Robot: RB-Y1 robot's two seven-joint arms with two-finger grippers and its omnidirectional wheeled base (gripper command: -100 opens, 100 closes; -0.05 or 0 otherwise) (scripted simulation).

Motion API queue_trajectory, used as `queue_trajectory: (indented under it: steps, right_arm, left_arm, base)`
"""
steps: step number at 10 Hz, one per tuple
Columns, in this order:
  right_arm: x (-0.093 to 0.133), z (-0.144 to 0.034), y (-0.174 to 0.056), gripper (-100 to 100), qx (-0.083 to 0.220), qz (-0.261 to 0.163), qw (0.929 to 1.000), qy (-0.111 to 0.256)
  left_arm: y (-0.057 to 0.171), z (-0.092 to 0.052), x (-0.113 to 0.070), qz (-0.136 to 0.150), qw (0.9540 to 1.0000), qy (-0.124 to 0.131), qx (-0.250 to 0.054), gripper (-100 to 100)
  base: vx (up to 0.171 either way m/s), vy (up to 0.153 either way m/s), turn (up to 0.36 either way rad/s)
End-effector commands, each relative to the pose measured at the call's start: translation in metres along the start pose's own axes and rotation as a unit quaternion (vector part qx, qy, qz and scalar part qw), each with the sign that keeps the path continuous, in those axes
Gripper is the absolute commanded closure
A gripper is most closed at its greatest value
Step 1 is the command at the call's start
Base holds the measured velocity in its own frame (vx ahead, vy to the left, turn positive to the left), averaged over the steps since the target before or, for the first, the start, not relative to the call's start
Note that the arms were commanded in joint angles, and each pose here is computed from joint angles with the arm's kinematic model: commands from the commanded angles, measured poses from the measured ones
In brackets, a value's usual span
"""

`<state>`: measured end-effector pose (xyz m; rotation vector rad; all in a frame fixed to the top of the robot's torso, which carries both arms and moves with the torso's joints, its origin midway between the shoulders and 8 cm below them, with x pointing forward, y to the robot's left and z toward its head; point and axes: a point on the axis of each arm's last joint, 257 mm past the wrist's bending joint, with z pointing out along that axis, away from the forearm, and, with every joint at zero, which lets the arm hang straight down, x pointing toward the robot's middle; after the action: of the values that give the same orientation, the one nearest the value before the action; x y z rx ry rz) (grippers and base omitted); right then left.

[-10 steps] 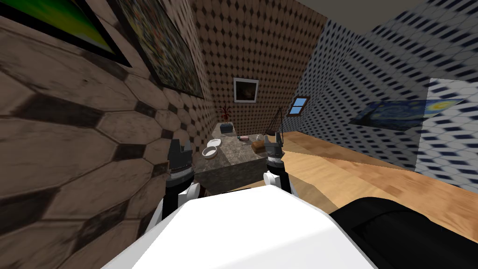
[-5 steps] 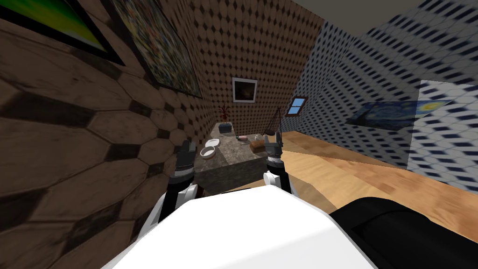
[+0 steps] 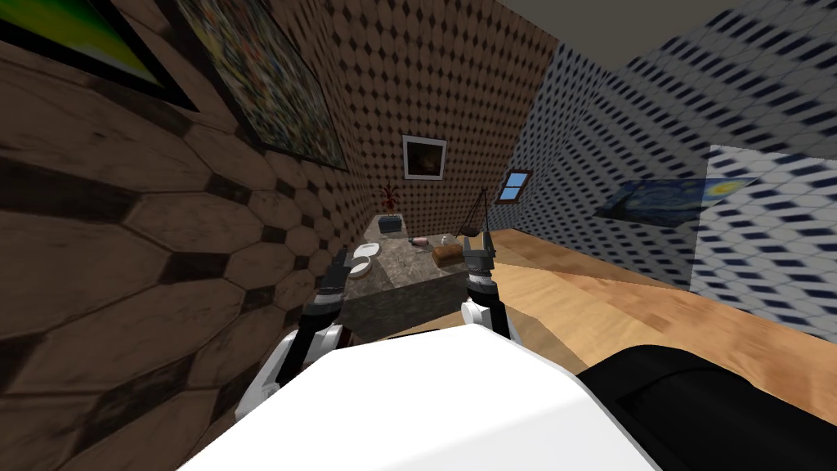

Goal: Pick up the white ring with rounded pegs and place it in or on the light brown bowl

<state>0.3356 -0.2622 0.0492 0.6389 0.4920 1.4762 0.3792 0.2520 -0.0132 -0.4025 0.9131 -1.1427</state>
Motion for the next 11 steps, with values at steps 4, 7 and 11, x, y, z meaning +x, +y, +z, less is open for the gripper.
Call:
queue_trajectory:
  steps: [4,7,11]
  right_arm:
    - [0.0,0.0,0.0,0,0.0,0.0,1.0,0.0]
    - [0.0,0.0,0.0,0,0.0,0.0,1.0,0.0]
    - [0.0,0.0,0.0,0,0.0,0.0,1.0,0.0]
  left_arm:
    - [0.049,-0.007,0.013,0.007,0.9965,0.055,-0.062,-100]
    - [0.107,-0.021,0.02,0.019,0.9856,0.1,-0.135,-100]
    - [0.161,-0.038,0.013,0.048,0.9674,0.142,-0.204,-100]
  base:
    - [-0.021,-0.099,-0.043]
    - [-0.027,-0.1,-0.071]
    - [-0.022,-0.108,-0.066]
